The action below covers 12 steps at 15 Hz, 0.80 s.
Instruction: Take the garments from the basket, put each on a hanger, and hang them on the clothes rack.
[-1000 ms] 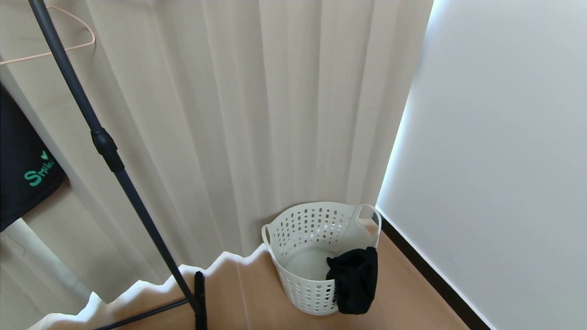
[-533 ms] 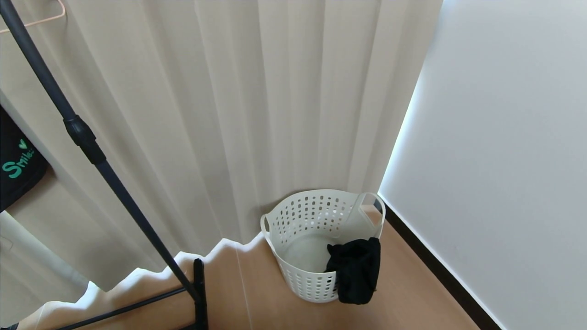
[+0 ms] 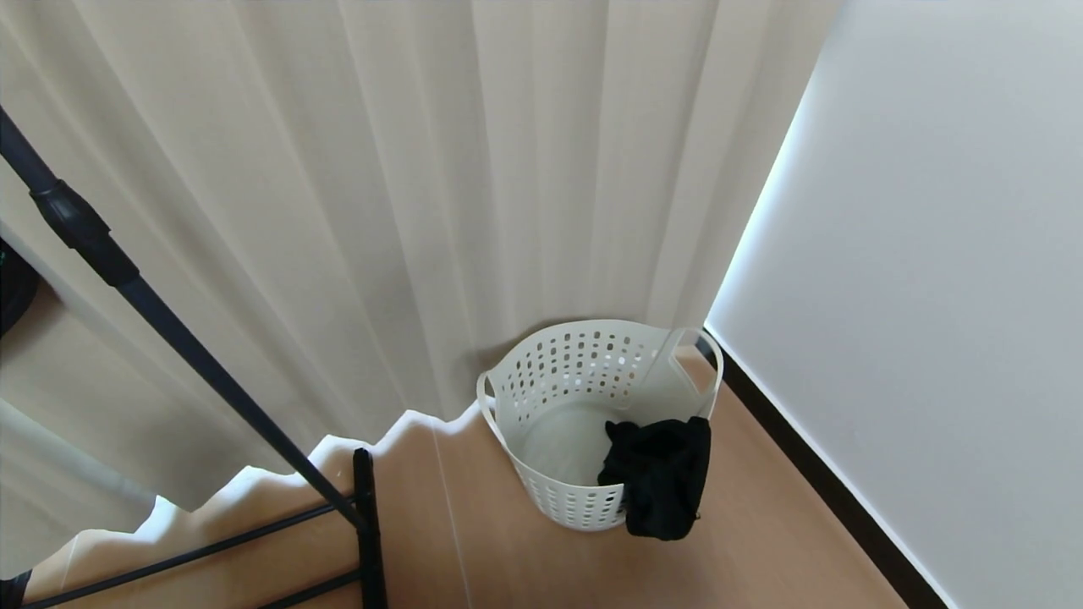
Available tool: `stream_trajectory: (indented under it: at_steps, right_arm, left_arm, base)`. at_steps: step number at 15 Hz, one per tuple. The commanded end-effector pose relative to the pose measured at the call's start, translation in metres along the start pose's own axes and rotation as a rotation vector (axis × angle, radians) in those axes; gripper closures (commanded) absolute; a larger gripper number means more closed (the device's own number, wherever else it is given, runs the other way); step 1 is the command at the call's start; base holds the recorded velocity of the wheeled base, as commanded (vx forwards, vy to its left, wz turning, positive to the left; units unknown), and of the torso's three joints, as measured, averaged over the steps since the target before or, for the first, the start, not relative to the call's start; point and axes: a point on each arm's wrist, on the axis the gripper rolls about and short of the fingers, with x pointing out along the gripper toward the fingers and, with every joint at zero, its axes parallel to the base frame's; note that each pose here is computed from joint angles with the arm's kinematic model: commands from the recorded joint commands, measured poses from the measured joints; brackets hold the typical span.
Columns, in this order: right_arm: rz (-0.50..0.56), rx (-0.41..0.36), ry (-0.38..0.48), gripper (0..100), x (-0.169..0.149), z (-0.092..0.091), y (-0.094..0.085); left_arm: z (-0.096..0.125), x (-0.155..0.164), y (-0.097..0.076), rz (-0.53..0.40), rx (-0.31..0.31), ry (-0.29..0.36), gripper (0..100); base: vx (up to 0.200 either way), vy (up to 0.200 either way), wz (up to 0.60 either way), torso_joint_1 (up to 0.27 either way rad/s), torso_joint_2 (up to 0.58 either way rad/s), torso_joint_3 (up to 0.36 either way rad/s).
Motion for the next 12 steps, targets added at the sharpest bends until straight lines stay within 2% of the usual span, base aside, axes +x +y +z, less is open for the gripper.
stream_trajectory:
  at_steps: [1,6,12]
  right_arm:
    - [0.001,-0.001,0.0,0,0.0001,0.0001,0.0]
    - [0.001,0.0,0.002,0,0.0002,0.0001,0.0]
    - [0.001,0.0,0.002,0,0.0002,0.0001,0.0]
  left_arm:
    - [0.0001,0.0001,0.0,0.0,0.0,0.001,0]
    - [-0.0001,0.0001,0.0,0.0,0.0,0.002,0]
    - [-0.0004,0.0001,0.0,-0.002,0.001,0.005,0]
  base:
    - [0.0,0.0,0.0,0.002,-0.01,-0.173]
    - [0.0,0.0,0.0,0.002,0.0,-0.033]
    - [0.0,0.0,0.0,0.001,0.0,-0.169]
